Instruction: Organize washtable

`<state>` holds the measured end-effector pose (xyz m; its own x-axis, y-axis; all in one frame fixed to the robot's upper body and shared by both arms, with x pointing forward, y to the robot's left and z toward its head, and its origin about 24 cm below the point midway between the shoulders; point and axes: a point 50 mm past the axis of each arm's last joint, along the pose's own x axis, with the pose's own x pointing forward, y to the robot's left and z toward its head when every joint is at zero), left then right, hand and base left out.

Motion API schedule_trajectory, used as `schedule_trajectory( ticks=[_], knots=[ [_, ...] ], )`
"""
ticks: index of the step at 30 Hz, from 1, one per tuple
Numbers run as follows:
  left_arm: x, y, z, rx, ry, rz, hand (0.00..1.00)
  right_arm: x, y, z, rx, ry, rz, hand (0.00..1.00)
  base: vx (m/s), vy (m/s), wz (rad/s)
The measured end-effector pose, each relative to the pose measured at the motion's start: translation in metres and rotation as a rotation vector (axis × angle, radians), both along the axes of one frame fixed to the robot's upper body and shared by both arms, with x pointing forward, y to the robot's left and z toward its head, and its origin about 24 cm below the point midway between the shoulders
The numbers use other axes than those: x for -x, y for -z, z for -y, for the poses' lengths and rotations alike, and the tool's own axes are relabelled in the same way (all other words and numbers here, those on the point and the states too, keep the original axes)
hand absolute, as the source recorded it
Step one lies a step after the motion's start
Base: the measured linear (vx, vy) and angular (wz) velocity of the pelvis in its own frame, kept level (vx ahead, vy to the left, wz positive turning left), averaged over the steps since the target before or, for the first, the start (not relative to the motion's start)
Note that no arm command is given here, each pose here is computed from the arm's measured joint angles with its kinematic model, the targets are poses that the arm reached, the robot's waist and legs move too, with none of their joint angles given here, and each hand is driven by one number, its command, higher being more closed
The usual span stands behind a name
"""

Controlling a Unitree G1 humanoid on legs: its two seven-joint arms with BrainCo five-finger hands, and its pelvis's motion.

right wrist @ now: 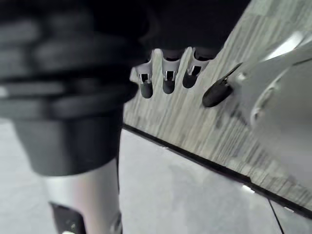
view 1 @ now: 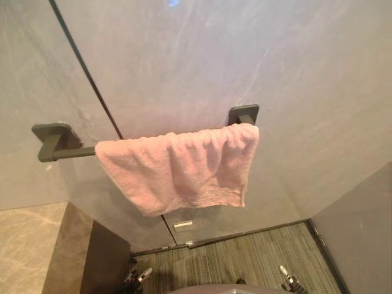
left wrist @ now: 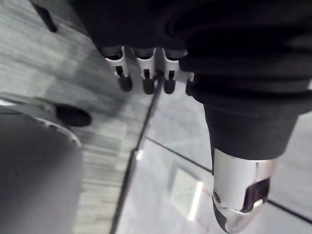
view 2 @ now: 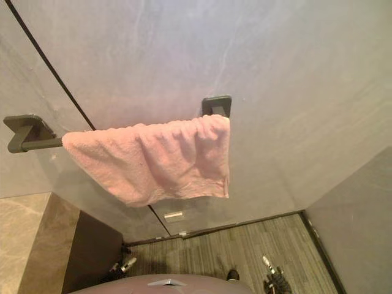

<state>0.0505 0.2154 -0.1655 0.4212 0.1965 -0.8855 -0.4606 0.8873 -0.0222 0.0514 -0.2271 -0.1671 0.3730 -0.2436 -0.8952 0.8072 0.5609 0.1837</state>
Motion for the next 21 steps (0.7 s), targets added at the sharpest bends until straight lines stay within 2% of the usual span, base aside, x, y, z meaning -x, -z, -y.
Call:
schedule_trajectory(
  ticks=[9,15,19,21],
  knots=[
    [0.000,0.002,0.002,-0.014,-0.105,-0.026,0.00,0.000,0.003,-0.008,0.010,-0.021,-0.079,0.00,0.00,-0.002,-0.11],
    [-0.010,0.000,0.000,-0.019,-0.107,0.000,0.00,-0.017,0.002,-0.016,0.035,-0.187,-0.075,0.00,0.04,-0.038,-0.06],
    [-0.015,-0.003,0.000,-0.014,-0.163,0.040,0.00,-0.034,-0.002,-0.013,0.098,-0.335,-0.061,0.00,-0.11,-0.142,-0.15],
    [-0.012,-0.001,0.004,0.009,-0.232,0.044,0.00,-0.037,-0.003,-0.010,0.113,-0.352,-0.059,0.00,-0.13,-0.129,-0.24]
  ],
)
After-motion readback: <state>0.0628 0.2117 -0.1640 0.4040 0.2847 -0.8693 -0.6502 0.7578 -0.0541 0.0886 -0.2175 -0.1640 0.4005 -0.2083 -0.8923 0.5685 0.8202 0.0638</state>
